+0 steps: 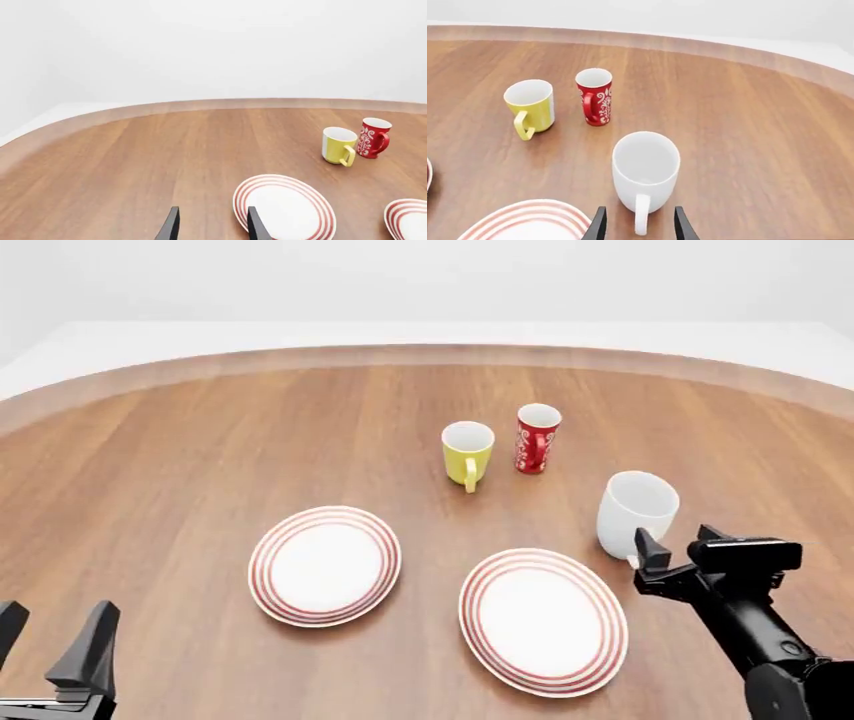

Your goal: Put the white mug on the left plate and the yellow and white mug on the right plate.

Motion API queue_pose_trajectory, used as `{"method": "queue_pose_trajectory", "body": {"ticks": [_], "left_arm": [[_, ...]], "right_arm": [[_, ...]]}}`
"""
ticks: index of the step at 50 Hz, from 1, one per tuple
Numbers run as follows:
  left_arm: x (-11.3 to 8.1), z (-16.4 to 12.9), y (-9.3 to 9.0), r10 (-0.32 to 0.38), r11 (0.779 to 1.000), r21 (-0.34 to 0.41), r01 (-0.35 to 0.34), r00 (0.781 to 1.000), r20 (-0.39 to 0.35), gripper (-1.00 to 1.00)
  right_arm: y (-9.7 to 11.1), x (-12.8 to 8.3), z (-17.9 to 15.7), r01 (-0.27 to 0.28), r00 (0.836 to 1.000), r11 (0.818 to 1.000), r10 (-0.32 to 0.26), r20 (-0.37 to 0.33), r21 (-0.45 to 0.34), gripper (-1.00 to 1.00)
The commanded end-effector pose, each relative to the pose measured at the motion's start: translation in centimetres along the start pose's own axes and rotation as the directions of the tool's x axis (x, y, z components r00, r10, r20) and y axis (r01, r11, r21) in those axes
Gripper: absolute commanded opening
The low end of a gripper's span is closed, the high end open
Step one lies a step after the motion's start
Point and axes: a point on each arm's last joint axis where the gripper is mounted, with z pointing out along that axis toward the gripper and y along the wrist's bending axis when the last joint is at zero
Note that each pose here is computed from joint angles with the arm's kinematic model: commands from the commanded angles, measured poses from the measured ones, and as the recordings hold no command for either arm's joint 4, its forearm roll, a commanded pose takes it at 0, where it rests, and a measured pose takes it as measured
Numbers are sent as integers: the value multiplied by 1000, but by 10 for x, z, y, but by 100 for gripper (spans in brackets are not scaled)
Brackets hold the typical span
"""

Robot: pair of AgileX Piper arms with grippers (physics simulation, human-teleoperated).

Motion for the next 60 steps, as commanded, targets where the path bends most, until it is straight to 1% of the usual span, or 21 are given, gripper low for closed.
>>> {"method": "queue_pose_trajectory", "body": {"ticks": [1, 24, 37, 45, 46, 52, 60], "left_arm": [[0, 0, 0, 0, 1000, 0, 0, 1000, 0, 100], [0, 0, 0, 0, 1000, 0, 0, 1000, 0, 100], [0, 0, 0, 0, 1000, 0, 0, 1000, 0, 100], [0, 0, 0, 0, 1000, 0, 0, 1000, 0, 100], [0, 0, 0, 0, 1000, 0, 0, 1000, 0, 100], [0, 0, 0, 0, 1000, 0, 0, 1000, 0, 100], [0, 0, 0, 0, 1000, 0, 0, 1000, 0, 100]], "right_arm": [[-1, 10, 11, -2, 1000, 1000, 2, -27, 6, 100], [0, 30, 27, -8, 997, 1000, 8, -79, 3, 100], [-1, 38, 34, -10, 995, 1000, 10, -97, 8, 100], [3, 40, 37, -19, 994, 1000, 18, -108, -8, 100], [2, 40, 38, -17, 994, 1000, 17, -110, -5, -100], [3, 40, 37, -19, 994, 1000, 18, -108, -5, -100], [1, 33, 33, -16, 996, 1000, 16, -91, 1, -100]]}}
